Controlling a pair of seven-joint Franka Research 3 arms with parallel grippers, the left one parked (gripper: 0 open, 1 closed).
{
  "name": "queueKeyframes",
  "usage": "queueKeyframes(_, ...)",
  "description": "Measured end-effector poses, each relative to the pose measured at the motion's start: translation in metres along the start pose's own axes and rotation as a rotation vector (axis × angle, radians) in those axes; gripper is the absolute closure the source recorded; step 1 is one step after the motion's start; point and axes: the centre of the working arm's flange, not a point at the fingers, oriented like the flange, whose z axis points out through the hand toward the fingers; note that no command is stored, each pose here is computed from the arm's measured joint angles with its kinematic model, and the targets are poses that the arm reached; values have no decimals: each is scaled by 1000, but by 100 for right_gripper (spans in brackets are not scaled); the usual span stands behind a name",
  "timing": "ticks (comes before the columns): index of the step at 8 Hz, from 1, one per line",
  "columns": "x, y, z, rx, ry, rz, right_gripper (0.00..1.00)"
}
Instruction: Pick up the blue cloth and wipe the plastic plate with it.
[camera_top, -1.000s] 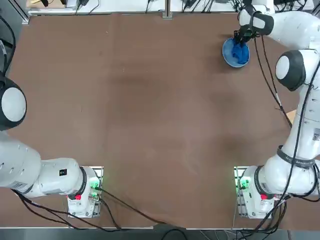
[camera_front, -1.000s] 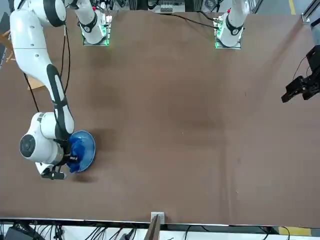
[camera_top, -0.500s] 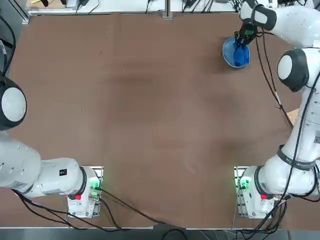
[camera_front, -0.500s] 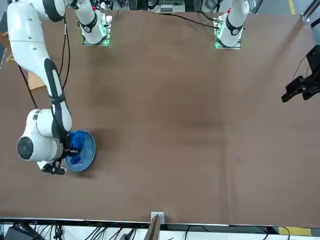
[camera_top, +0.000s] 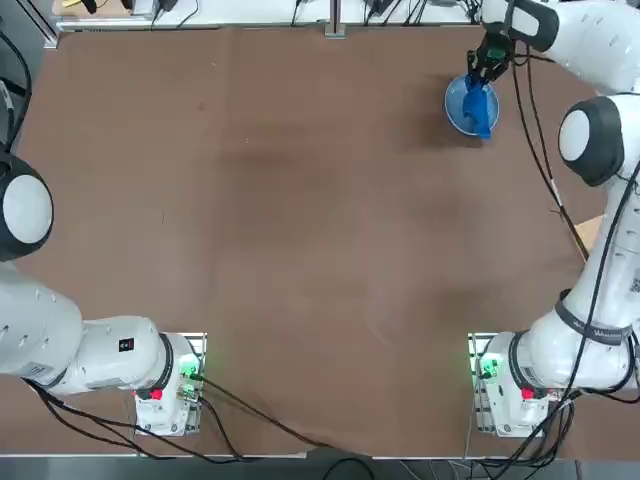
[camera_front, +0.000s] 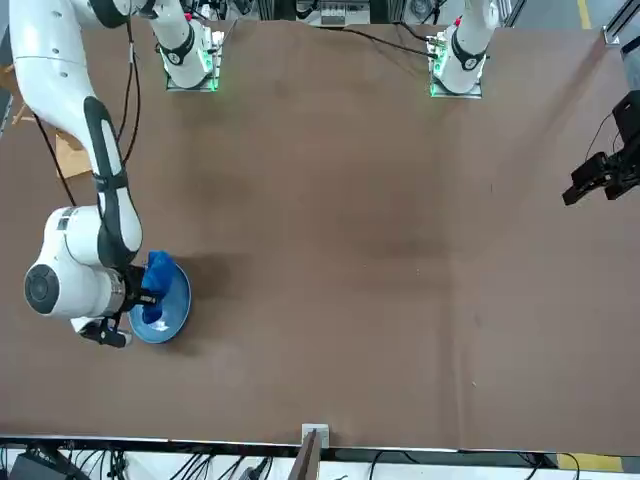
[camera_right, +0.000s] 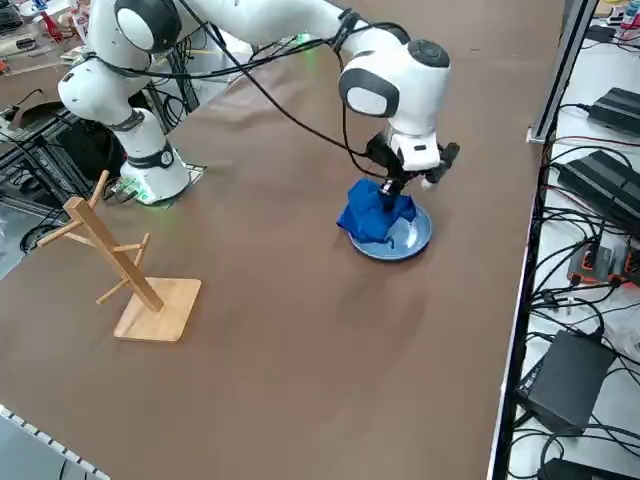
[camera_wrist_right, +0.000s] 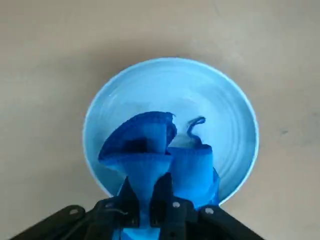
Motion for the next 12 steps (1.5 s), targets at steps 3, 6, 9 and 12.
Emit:
queueKeyframes(3, -12, -22, -39, 34, 29, 27, 92)
queueKeyframes(6, -33, -57, -69, 44, 35, 69, 92)
queueKeyframes(9, -70, -117, -86, 51, -14, 91, 92)
queueKeyframes(12, -112, -173, -79, 25, -87, 77, 92)
